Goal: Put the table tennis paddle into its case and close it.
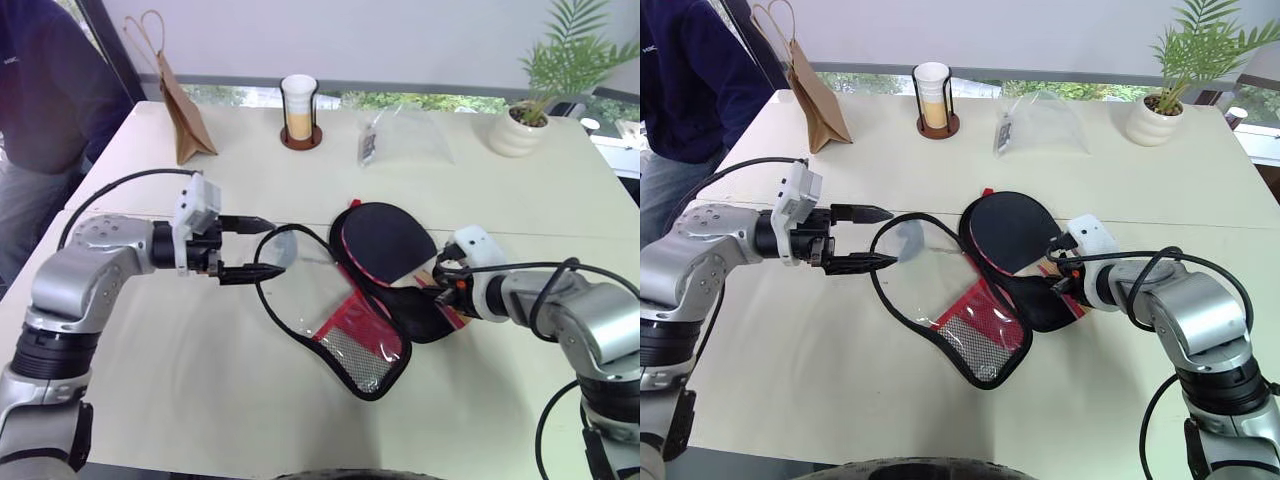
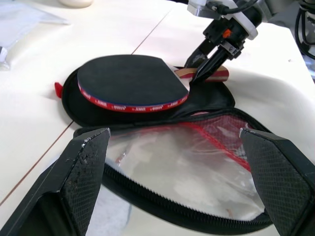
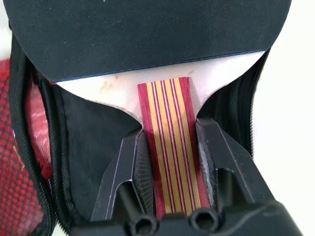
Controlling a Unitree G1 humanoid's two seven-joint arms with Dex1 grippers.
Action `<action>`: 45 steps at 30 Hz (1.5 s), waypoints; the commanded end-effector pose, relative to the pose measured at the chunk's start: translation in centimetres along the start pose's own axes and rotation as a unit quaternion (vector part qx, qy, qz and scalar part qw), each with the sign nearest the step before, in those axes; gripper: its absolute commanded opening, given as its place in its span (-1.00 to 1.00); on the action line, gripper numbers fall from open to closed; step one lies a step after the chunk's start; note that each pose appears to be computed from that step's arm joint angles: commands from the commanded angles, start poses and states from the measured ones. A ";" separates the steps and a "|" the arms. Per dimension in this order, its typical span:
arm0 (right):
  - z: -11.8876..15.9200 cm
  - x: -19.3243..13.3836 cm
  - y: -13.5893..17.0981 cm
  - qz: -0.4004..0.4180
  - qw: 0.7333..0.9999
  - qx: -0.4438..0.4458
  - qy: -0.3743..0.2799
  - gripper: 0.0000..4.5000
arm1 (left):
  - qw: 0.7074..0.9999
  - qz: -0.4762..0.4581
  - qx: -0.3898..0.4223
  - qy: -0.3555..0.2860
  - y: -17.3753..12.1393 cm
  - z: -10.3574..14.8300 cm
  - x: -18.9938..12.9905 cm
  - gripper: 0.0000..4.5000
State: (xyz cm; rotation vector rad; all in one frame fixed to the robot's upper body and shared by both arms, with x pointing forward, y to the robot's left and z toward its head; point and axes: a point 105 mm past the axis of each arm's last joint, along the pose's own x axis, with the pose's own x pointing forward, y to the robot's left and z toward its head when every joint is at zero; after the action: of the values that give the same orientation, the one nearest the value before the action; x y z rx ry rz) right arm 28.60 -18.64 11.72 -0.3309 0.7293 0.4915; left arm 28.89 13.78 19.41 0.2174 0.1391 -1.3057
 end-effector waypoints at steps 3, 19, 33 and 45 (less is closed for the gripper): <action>2.4 -0.1 0.0 -0.001 0.999 -0.021 -0.040 -0.62 | 1.000 0.009 0.024 -0.009 -0.2 1.2 -0.5 0.95; 4.1 -1.3 -0.1 0.012 0.997 -0.039 -0.065 0.98 | 1.000 0.028 0.011 0.006 -0.4 0.3 -1.7 0.95; 7.7 -7.6 -3.4 0.017 0.984 -0.049 -0.173 0.98 | 0.984 0.042 0.038 0.167 0.1 -3.9 -8.5 0.95; 8.6 -10.9 -7.2 -0.069 0.977 -0.052 -0.197 0.98 | 0.994 -0.093 0.060 0.012 -0.5 -1.9 5.6 0.95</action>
State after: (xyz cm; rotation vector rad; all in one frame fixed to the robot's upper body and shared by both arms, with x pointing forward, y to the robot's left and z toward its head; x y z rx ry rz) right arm 30.41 -23.32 23.63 -0.3401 0.3820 0.4988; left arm 29.37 9.55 15.66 0.3456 0.1272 -1.4910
